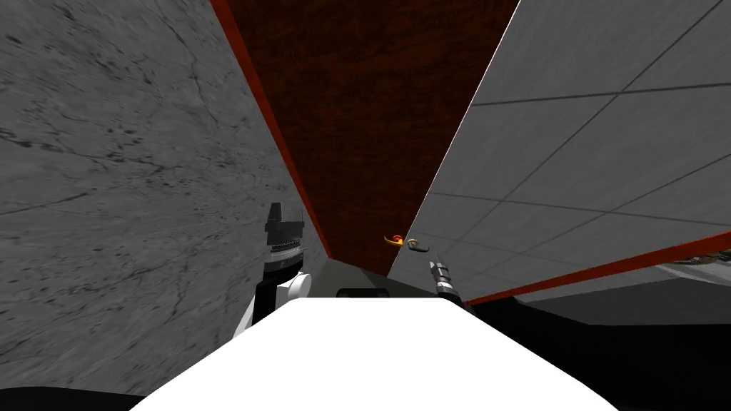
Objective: Pull the door open
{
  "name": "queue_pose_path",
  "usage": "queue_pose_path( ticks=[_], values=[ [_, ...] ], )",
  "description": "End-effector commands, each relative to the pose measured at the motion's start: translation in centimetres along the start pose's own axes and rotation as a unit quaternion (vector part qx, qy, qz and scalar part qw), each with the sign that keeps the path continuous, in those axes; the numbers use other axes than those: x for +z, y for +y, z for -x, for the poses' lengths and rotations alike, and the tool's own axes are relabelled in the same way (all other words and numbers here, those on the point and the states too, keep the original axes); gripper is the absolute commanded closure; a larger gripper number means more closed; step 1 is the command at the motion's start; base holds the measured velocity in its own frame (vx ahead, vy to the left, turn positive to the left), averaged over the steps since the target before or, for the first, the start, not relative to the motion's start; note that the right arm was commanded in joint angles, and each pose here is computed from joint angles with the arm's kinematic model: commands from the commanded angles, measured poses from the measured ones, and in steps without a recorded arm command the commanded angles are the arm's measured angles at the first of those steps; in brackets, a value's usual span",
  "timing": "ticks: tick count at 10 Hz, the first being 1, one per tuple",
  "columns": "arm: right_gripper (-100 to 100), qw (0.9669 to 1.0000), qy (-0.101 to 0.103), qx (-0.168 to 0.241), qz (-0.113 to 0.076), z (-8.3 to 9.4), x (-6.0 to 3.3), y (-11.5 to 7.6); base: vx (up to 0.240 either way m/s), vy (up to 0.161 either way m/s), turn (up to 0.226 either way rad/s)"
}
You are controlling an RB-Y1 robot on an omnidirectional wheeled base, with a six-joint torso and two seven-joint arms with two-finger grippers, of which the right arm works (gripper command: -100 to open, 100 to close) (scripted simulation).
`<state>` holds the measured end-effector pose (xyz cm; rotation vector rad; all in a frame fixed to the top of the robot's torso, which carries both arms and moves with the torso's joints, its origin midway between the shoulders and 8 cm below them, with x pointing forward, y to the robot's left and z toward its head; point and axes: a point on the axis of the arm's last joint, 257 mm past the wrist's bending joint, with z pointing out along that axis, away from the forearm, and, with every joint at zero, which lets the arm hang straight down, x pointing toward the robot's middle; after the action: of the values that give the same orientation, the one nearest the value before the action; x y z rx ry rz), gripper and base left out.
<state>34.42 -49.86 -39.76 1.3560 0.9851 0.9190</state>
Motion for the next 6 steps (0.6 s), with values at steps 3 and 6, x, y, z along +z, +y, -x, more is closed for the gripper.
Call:
queue_pose_path(
  ticks=[3,6],
  values=[
    [-100,0.9997,0.017,0.011,0.011,-2.9,0.93,0.5,0.182,0.055,0.130],
    [100,0.9997,0.017,0.011,0.011,-2.9,0.93,0.5,-0.024,-0.010,0.000]
  ],
)
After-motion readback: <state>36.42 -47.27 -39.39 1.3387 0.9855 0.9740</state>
